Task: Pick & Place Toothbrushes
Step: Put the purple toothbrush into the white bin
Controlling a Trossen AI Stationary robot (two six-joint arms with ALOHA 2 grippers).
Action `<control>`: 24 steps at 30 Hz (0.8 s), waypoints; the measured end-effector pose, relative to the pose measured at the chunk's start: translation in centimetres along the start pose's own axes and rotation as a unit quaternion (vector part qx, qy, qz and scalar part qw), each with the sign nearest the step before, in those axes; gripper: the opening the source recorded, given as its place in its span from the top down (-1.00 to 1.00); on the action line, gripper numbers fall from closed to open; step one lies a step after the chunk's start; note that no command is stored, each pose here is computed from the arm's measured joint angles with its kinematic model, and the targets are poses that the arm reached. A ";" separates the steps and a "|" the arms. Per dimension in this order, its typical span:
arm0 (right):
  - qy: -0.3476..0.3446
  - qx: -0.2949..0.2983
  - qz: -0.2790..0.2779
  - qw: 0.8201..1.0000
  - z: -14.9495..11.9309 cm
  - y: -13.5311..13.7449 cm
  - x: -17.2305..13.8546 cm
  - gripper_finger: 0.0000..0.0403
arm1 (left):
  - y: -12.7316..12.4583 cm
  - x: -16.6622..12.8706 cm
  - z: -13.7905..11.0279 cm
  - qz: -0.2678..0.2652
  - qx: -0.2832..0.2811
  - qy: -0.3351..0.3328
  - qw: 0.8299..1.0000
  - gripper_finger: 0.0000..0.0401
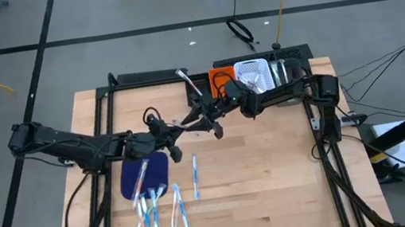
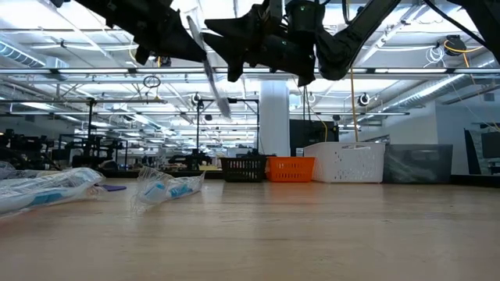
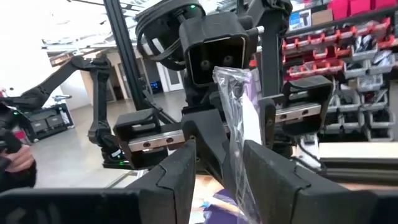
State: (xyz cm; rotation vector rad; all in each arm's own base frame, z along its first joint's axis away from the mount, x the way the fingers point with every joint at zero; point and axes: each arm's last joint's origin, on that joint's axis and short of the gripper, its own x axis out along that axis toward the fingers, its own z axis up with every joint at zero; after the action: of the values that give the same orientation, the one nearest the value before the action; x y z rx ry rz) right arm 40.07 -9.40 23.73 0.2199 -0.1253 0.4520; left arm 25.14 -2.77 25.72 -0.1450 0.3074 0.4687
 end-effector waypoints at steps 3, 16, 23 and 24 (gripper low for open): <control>0.001 0.006 -0.002 1.000 0.1 -0.3 -0.3 0.35 | 0.0 -0.1 -0.2 0.008 -0.002 0.005 1.000 0.98; -0.004 -0.005 0.003 1.000 0.1 0.2 0.2 0.35 | -0.5 -0.3 0.0 0.000 0.003 -0.009 1.000 0.99; -0.008 -0.022 -0.016 1.000 -0.2 0.7 0.7 0.35 | -0.2 -0.1 0.3 0.006 -0.005 -0.020 1.000 0.99; -0.008 -0.021 -0.023 0.999 -0.2 0.6 0.7 0.35 | -0.3 -0.1 0.4 0.002 -0.007 -0.023 1.000 0.99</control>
State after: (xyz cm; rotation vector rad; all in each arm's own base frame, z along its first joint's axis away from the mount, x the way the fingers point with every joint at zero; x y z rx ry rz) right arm 40.41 -8.50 23.76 0.1853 -0.1449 0.4021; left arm 25.28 -3.00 26.15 -0.1466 0.2589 0.4769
